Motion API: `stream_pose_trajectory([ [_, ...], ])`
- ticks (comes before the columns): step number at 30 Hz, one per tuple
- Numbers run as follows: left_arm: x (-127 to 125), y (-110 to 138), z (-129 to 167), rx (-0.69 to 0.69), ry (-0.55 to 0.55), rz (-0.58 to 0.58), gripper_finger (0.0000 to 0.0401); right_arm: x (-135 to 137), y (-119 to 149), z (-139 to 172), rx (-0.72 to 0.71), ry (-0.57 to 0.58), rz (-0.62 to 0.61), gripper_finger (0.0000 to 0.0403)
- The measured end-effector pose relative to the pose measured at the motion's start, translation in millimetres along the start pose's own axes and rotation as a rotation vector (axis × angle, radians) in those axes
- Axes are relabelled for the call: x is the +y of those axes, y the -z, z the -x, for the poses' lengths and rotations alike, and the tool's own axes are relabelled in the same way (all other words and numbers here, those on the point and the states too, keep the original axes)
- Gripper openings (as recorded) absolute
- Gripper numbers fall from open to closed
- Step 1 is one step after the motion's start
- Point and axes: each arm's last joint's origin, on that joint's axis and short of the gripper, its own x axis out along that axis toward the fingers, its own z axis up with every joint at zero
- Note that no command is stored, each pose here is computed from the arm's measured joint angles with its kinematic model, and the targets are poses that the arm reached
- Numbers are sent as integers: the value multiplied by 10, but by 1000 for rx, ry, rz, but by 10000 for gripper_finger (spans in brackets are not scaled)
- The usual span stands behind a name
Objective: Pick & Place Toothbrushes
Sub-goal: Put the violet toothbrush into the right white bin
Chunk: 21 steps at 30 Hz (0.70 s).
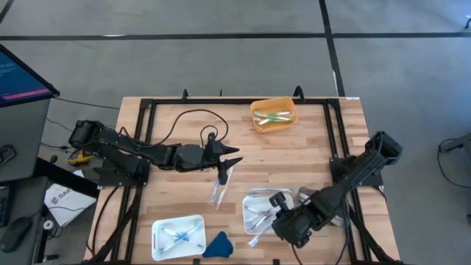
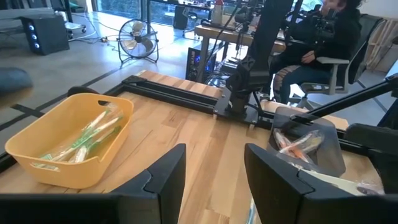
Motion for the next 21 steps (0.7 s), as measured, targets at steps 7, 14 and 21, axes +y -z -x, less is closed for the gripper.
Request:
stream_pose_trajectory([
  [7,-7,1,3,0,2,0,157,-147,27,-51,29,20,-50,16],
  [14,-102,23,49,6,37,27,157,-286,88,-117,106,39,-136,16],
  [21,-199,45,99,12,72,21,157,-341,125,-420,203,-49,-75,16],
])
